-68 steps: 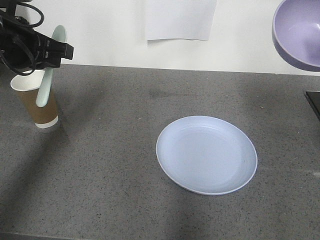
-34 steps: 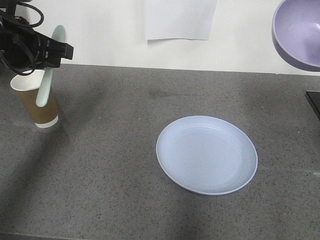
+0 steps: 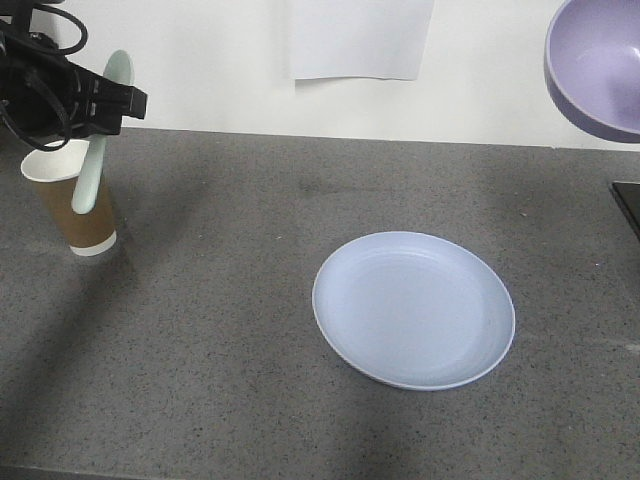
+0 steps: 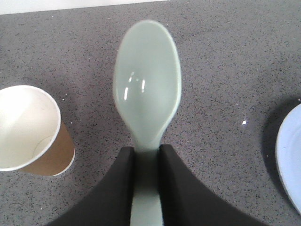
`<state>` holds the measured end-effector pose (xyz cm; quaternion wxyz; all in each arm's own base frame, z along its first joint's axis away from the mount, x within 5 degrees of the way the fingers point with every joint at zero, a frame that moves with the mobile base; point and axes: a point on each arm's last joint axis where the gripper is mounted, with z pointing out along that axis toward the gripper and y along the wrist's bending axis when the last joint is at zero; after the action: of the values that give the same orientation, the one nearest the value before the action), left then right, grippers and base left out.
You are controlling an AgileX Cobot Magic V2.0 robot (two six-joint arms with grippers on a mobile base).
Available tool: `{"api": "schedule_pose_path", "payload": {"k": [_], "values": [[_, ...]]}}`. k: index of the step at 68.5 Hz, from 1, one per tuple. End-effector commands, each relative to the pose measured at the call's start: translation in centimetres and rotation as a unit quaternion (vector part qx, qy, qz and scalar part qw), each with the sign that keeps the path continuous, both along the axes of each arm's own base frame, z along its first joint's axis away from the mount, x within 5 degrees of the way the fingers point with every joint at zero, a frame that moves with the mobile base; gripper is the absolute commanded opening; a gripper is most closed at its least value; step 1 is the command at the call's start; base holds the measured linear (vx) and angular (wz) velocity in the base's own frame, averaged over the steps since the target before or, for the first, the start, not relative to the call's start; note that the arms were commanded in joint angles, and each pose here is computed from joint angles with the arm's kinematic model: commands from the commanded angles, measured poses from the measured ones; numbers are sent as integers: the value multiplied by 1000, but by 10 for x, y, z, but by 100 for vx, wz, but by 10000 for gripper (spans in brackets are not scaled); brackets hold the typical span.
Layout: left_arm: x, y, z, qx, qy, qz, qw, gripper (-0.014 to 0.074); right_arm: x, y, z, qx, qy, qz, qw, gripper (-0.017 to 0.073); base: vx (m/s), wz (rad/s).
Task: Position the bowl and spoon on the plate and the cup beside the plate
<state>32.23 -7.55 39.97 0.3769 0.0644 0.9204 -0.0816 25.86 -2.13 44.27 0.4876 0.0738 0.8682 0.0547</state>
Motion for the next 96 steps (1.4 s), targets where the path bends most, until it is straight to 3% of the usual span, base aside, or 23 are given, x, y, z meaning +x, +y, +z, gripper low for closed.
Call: {"api": "schedule_pose_path", "payload": {"k": [1, 64, 80, 88, 96], "values": [[-6, -1, 22, -17, -54, -1, 998, -6, -6, -1, 21, -5, -62, -6, 998, -6, 0, 0], [-6, -1, 22, -17, -54, -1, 998, -6, -6, -1, 21, -6, -63, -7, 998, -6, 0, 0], [-6, -1, 22, -17, -54, -1, 998, -6, 3, 2, 19, 30, -68, -2, 997, -6, 0, 0], [-6, -1, 22, -17, -54, -1, 998, -6, 9, 6, 12, 59, -46, 15, 997, -6, 0, 0], [-6, -1, 22, -17, -54, -1, 998, -6, 19, 9, -5, 40, 8, 54, 998, -1, 0, 0]]}}
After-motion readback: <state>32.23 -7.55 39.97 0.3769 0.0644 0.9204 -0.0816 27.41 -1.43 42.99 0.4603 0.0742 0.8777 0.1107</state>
